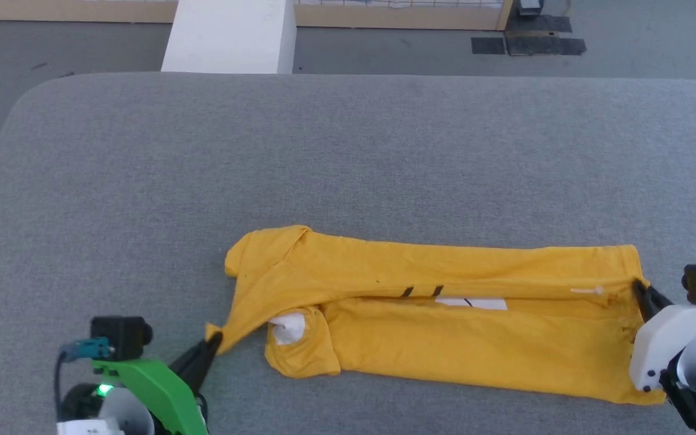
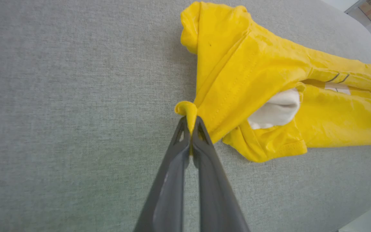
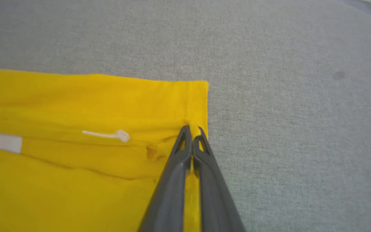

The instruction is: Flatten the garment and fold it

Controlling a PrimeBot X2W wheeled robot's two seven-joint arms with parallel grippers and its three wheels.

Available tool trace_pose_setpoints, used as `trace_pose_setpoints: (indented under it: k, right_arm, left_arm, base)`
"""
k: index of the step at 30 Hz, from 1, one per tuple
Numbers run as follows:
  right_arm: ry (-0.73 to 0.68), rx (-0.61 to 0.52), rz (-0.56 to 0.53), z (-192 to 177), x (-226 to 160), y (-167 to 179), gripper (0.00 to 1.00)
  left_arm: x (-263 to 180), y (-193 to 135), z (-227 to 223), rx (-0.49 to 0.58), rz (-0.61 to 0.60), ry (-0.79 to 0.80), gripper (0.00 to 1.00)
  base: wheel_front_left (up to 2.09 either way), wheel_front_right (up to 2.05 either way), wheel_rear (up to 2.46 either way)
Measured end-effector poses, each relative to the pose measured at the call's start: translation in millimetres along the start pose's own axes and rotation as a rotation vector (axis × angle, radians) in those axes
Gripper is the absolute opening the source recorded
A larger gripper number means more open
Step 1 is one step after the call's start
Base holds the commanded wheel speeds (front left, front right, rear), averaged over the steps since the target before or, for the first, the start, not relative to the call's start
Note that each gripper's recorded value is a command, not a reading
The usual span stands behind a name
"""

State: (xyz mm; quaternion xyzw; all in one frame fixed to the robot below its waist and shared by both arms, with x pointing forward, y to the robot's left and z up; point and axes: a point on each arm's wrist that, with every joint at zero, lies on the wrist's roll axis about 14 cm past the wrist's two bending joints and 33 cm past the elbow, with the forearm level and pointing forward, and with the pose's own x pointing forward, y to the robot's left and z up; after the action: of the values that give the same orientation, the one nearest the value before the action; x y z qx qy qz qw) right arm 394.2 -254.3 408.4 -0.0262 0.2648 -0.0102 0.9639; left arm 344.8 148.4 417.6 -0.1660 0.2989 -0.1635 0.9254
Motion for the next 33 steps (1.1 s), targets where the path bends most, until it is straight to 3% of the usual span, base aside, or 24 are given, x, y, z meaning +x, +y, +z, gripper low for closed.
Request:
trace_pose_setpoints:
  k: [9, 10, 11, 12, 17, 22, 28, 33]
  right_arm:
    - [0.263, -0.051, 0.015, -38.5, 0.1, 6.6, 0.03]
    - [0.272, -0.051, 0.015, -38.3, -0.5, 6.8, 0.45]
    - [0.274, -0.051, 0.015, -37.2, -1.0, 7.1, 0.45]
    - [0.277, -0.043, 0.015, -36.3, -2.1, 7.5, 1.0]
    - [0.228, 0.031, -0.004, -31.4, -17.7, 2.9, 1.0]
    - [0.081, 0.14, -0.008, -11.6, -33.6, 4.6, 1.0]
    - [-0.059, 0.191, -0.051, 4.9, -47.2, -2.9, 1.0]
    - [-0.132, 0.229, -0.066, 13.0, -49.0, -2.8, 1.0]
  left_arm:
    - [11.1, 7.8, -40.8, -0.013, 0.016, 0.117, 0.0]
    - [12.4, 9.1, -42.1, -0.013, 0.02, 0.123, 0.27]
    - [13.3, 9.1, -42.6, -0.013, 0.022, 0.124, 0.84]
    - [14.2, 9.2, -43.0, -0.012, 0.024, 0.124, 1.0]
    - [15.1, -1.4, -40.2, -0.037, 0.008, 0.085, 1.0]
    - [6.7, 1.3, -23.6, -0.055, 0.033, -0.042, 1.0]
    - [0.0, 13.4, 30.2, 0.064, 0.129, -0.3, 1.0]
    - [-13.0, 4.1, 105.2, 0.173, 0.171, -0.578, 1.0]
  base:
    - [0.0, 0.0, 0.0]
    - [0.0, 0.0, 0.0]
    - [0.0, 0.0, 0.0]
    - [0.0, 0.0, 0.0]
    - [0.0, 0.0, 0.0]
    - [0.0, 0.0, 0.0]
    - [0.0, 0.0, 0.0]
    - [0.0, 0.0, 0.0]
